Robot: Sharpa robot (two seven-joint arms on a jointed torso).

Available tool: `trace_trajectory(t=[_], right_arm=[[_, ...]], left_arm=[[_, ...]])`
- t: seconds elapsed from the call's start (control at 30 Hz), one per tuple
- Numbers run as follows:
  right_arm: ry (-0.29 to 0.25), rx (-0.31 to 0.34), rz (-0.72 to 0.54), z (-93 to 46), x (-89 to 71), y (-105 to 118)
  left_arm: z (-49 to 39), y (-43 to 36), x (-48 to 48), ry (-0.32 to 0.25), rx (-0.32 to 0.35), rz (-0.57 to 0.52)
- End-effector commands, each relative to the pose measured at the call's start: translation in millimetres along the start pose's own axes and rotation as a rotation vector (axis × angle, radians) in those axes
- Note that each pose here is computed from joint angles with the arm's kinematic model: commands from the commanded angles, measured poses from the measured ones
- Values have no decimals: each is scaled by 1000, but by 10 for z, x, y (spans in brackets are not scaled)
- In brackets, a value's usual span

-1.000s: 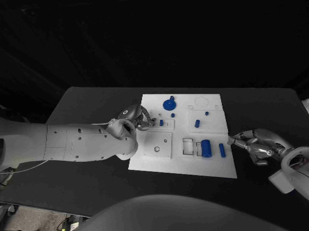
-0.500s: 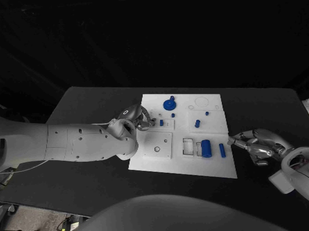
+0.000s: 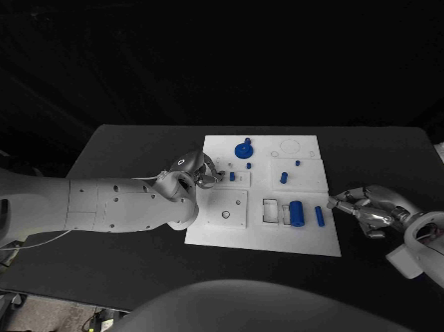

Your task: Assemble the parts on the task board

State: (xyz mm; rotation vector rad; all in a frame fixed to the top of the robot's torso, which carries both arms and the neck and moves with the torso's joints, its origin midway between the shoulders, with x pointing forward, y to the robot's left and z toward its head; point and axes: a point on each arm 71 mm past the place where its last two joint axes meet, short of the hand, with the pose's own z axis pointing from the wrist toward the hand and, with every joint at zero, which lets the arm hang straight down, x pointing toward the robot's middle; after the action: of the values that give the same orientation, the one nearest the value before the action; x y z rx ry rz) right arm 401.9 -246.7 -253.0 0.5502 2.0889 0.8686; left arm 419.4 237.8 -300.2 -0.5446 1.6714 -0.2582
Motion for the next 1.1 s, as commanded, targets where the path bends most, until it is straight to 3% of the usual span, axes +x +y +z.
trace_trajectory(t=[0.03,1.1], right_arm=[[9,-10,-5,2,15,7],[10,-9,-5,-2,12,-1]], left_arm=[[-6,-8,22,20,1,16],[-11,9,19,31,-2,15]])
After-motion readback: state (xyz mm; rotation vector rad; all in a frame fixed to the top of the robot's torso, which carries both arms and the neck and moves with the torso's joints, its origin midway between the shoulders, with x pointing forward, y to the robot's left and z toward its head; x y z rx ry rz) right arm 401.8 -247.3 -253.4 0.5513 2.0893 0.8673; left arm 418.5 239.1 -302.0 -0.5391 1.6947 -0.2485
